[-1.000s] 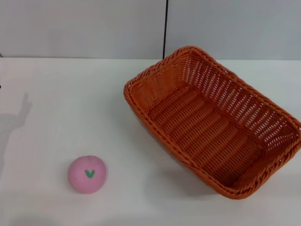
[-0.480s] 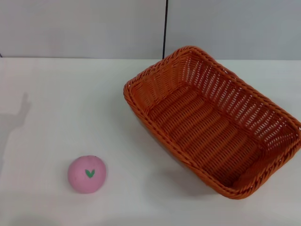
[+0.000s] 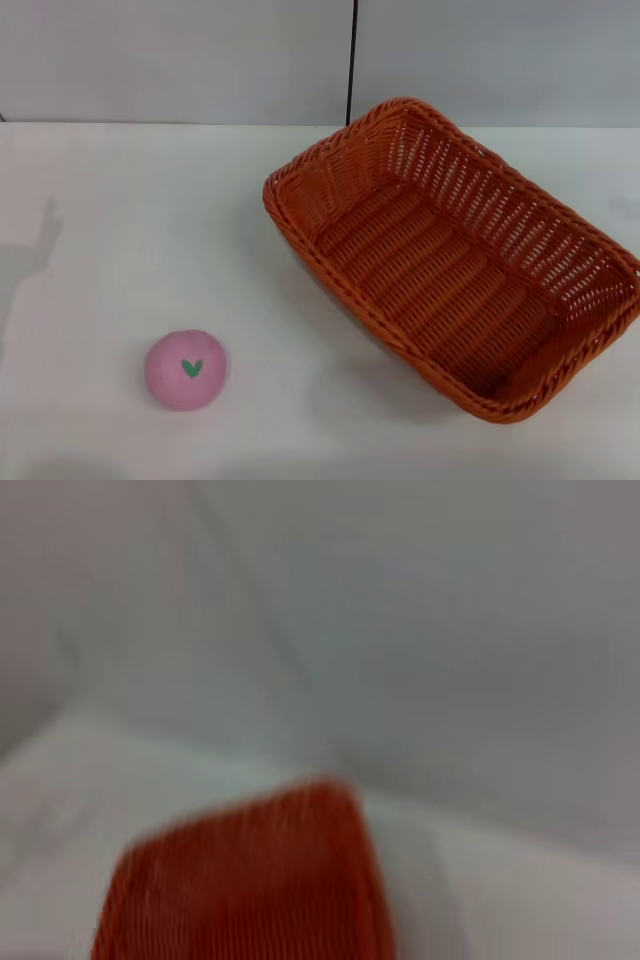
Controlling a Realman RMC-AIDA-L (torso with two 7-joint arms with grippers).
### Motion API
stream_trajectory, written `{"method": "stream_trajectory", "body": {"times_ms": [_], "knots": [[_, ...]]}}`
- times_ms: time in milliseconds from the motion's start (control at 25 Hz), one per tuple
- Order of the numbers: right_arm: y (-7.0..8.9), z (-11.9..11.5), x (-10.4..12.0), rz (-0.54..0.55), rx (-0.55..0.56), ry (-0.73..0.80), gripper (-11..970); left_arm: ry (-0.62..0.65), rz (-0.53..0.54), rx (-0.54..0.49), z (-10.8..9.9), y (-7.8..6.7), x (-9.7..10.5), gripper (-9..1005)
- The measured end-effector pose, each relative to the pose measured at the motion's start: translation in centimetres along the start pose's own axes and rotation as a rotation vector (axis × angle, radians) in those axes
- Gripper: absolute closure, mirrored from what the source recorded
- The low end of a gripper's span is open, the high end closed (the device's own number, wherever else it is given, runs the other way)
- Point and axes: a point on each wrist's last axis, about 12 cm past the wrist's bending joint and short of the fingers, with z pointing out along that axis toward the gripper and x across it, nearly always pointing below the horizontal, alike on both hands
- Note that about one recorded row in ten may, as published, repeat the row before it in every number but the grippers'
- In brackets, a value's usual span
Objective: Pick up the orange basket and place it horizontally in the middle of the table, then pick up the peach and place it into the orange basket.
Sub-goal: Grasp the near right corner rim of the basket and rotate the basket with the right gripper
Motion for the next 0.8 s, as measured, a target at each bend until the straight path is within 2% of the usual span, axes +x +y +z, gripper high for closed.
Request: {"method": "stream_trajectory", "body": {"times_ms": [40,200,240,400,800], "knots": [[0.0,0.0,0.0,0.0,0.0,0.0,237,0.0,0.0,0.0,0.0,0.0,0.0,135],[0.9,3.5,-1.5,-0.057,-0.017,0.191,236,-0.006,-0.002,0.001,0.0,0.0,-0.1,135],[0.9,3.5,-1.5,-0.057,-0.017,0.191,236,-0.006,-0.002,0.001,0.0,-0.1,-0.1,135],[1.3,6.0,-2.0,-0.091,-0.013,0.286,236,-0.007,-0.003,0.001,0.0,-0.1,-0.1,135],[1.6,10.0,-1.1,-0.11,-0.03,0.406,236,-0.006,-0.004,0.001,-0.1,-0.2,0.0,135]]}}
